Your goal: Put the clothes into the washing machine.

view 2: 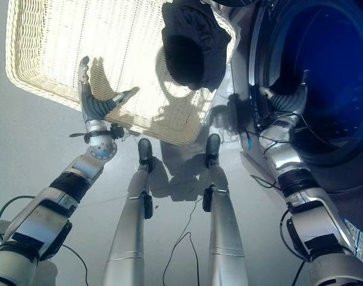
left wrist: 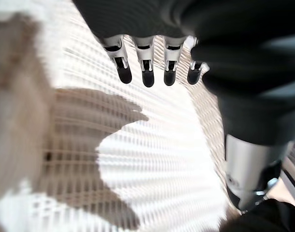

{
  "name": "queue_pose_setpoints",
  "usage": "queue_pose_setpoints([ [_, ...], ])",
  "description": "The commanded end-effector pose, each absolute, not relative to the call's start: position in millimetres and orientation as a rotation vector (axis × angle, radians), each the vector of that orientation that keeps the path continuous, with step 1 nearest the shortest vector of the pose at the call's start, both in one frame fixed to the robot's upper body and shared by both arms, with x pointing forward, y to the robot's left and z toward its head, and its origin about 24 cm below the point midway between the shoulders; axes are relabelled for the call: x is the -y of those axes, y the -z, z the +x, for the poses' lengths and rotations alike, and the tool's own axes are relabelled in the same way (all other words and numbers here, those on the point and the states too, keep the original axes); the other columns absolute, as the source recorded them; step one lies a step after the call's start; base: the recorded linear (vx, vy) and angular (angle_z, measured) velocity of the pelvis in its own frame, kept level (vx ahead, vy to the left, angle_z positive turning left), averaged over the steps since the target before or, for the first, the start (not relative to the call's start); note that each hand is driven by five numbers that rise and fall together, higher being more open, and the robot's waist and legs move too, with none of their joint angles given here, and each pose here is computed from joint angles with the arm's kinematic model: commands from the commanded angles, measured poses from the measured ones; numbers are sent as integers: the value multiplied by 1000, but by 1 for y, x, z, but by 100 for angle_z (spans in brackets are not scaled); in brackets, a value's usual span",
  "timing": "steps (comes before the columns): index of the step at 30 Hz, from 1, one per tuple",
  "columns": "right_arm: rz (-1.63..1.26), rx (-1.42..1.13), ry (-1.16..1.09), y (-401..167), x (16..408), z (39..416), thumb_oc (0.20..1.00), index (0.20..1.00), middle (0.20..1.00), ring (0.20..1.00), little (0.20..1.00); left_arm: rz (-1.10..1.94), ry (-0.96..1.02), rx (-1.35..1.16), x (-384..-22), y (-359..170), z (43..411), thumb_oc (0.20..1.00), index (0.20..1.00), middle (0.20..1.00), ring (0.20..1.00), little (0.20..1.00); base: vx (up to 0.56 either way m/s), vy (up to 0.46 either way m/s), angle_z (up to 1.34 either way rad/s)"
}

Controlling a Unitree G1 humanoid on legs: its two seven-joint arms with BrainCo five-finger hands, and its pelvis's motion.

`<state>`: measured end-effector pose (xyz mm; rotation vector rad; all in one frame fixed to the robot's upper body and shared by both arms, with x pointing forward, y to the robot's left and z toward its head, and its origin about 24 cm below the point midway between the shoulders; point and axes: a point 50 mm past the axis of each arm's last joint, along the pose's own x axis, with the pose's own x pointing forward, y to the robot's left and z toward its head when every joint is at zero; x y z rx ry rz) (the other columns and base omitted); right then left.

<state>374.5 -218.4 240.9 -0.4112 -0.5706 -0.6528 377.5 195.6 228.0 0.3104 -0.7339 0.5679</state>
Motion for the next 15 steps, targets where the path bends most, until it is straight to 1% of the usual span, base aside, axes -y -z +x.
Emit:
queue_pose_setpoints([
  [1,-544,706,581,-253,205,364,1000,1000,1000,1000,1000,161,-635,755,-199,-235,376,1000,1000,1000,1000,1000,0,0,0],
  [2,-577,733,555,-255,196,363,1000,1000,1000,1000,1000,150,-645,748,-200,-233,376,1000,1000,1000,1000,1000,0,0,0],
  [5,-581,747,542,-256,193,362,1000,1000,1000,1000,1000,145,-648,744,-200,-232,376,1000,1000,1000,1000,1000,0,0,0],
  [6,-616,817,499,-261,178,359,1000,1000,1000,1000,1000,125,-652,738,-200,-231,376,1000,1000,1000,1000,1000,0,0,0],
  [7,-621,829,489,-262,175,358,1000,1000,1000,1000,1000,123,-652,738,-200,-230,376,1000,1000,1000,1000,1000,0,0,0],
  [8,-669,902,448,-268,162,355,1000,1000,1000,1000,1000,113,-649,737,-198,-230,376,1000,1000,1000,1000,1000,0,0,0],
  [11,-735,979,407,-278,145,351,1000,1000,1000,1000,1000,97,-643,737,-193,-231,377,1000,1000,1000,1000,1000,0,0,0],
  [15,-776,1032,389,-288,132,351,1000,1000,1000,1000,1000,84,-637,736,-189,-233,378,1000,1000,1000,1000,1000,-6,-9,2],
])
